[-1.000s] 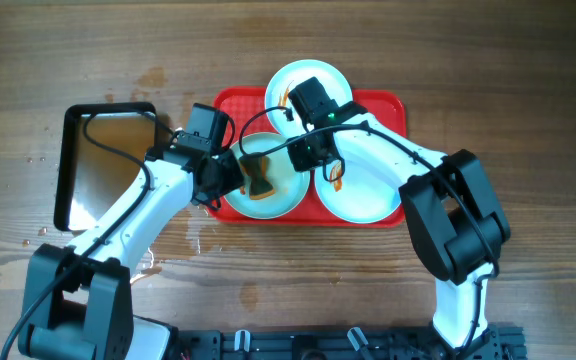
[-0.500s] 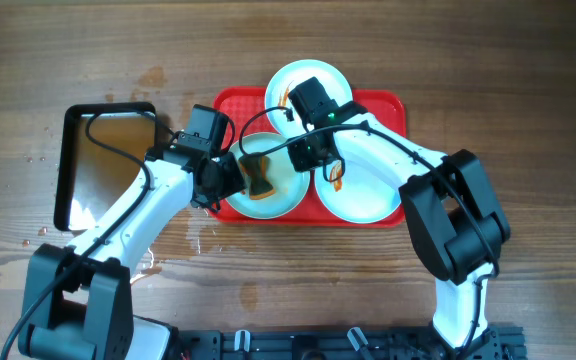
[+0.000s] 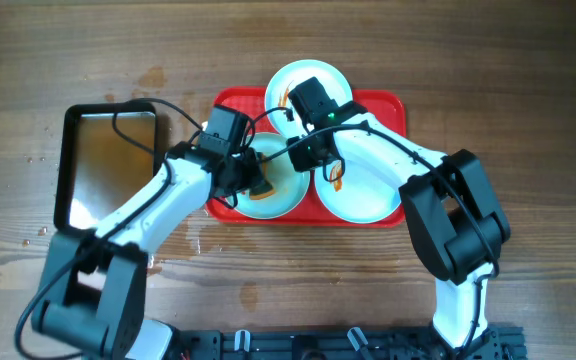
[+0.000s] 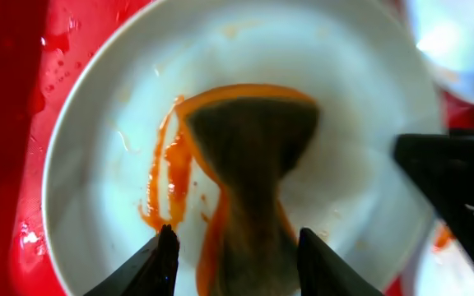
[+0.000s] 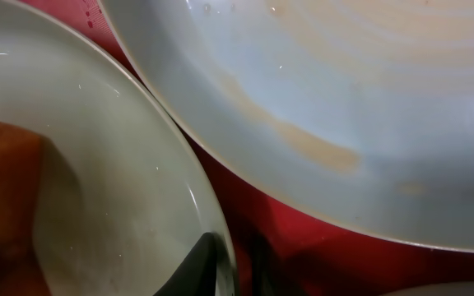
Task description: Clean dirty plates on tray and stack at the side
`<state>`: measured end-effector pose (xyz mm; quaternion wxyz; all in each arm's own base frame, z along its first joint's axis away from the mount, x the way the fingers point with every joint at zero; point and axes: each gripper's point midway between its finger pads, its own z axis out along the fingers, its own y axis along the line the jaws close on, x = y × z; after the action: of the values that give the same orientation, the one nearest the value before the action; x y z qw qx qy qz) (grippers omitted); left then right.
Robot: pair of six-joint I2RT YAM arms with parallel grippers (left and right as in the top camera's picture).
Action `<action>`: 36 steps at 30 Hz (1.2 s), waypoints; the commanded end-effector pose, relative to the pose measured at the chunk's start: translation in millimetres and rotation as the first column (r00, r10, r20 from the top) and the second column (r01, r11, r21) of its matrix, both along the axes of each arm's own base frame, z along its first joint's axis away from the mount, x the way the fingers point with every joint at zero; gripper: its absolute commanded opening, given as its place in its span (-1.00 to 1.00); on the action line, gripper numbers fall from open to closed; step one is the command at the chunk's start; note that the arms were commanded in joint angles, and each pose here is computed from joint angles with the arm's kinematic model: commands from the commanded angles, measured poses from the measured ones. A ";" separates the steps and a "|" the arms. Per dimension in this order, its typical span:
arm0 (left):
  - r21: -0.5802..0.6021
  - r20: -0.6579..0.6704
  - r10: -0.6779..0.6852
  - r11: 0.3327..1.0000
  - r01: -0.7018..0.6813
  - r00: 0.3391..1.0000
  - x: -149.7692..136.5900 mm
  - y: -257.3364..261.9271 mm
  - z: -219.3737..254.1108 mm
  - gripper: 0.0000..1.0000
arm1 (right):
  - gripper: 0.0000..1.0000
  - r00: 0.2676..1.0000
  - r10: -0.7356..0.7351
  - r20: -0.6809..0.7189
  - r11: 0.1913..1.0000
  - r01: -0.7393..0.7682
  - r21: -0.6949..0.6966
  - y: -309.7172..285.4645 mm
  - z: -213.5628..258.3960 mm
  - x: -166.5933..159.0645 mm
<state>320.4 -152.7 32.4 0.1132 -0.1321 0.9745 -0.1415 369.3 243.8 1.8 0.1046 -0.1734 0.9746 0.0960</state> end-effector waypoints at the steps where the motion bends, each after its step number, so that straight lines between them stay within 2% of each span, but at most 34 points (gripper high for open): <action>1: -0.008 -0.031 -0.013 1.000 0.013 0.999 -0.5 -7.6 -18.6 -0.10 | -0.67 0.999 -0.026 -0.030 0.997 0.024 -0.067 -14.6 -20.9 -2.7; 6: -0.038 0.024 -0.042 0.998 0.043 0.999 8.9 -23.6 -15.9 -0.12 | -0.68 0.999 -0.026 -0.030 0.997 0.024 -0.067 -14.6 -20.9 -2.7; 9: -0.024 0.037 -0.039 0.999 0.040 0.999 11.4 -22.4 -16.4 -0.36 | -0.67 0.999 -0.026 -0.031 0.997 0.024 -0.068 -14.7 -20.9 -2.9; 14: 0.019 0.013 -0.028 0.999 0.028 1.000 9.4 -15.4 -29.1 -0.42 | -0.68 0.999 -0.026 -0.031 0.997 0.024 -0.068 -14.7 -20.9 -2.9; 19: 0.064 0.006 -0.015 0.998 0.014 1.000 9.2 -7.6 -35.7 -0.92 | -0.67 0.999 -0.027 -0.032 0.997 0.024 -0.069 -14.9 -21.0 -3.2; 25: 0.149 0.020 0.010 0.989 -0.013 1.000 10.7 8.3 -37.9 -0.92 | -0.67 0.999 -0.027 -0.033 0.997 0.024 -0.069 -15.1 -21.1 -3.5; 28: 0.234 0.025 0.032 0.972 -0.037 0.999 9.3 24.6 -39.3 -0.92 | -0.67 0.999 -0.026 -0.033 0.997 0.024 -0.069 -15.0 -21.0 -3.3; 29: 0.295 0.023 0.045 0.954 -0.049 0.999 6.7 36.5 -39.8 -0.92 | -0.67 0.999 -0.026 -0.033 0.997 0.024 -0.069 -15.1 -21.1 -3.5; 30: 0.301 0.025 0.046 0.952 -0.051 0.999 6.9 37.7 -39.6 -0.92 | -0.67 0.999 -0.026 -0.033 0.997 0.024 -0.069 -15.0 -21.0 -3.3; 33: 0.283 0.036 0.043 0.958 -0.051 0.998 8.8 34.4 -34.4 -0.92 | -0.67 0.999 -0.026 -0.033 0.997 0.024 -0.069 -15.0 -21.1 -3.4; 35: 0.232 0.042 0.034 0.972 -0.043 0.999 9.1 25.9 -26.2 -0.92 | -0.67 0.999 -0.026 -0.034 0.997 0.023 -0.070 -15.2 -21.1 -3.7; 36: 0.169 0.051 0.020 0.985 -0.028 0.999 9.4 15.1 -16.3 -0.92 | -0.67 0.999 -0.025 -0.034 0.997 0.022 -0.070 -15.2 -21.1 -3.7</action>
<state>332.1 -137.2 5.6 0.1450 -0.1294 0.9799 -0.0462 368.8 243.5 1.6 0.1033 -0.1734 0.9748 0.0955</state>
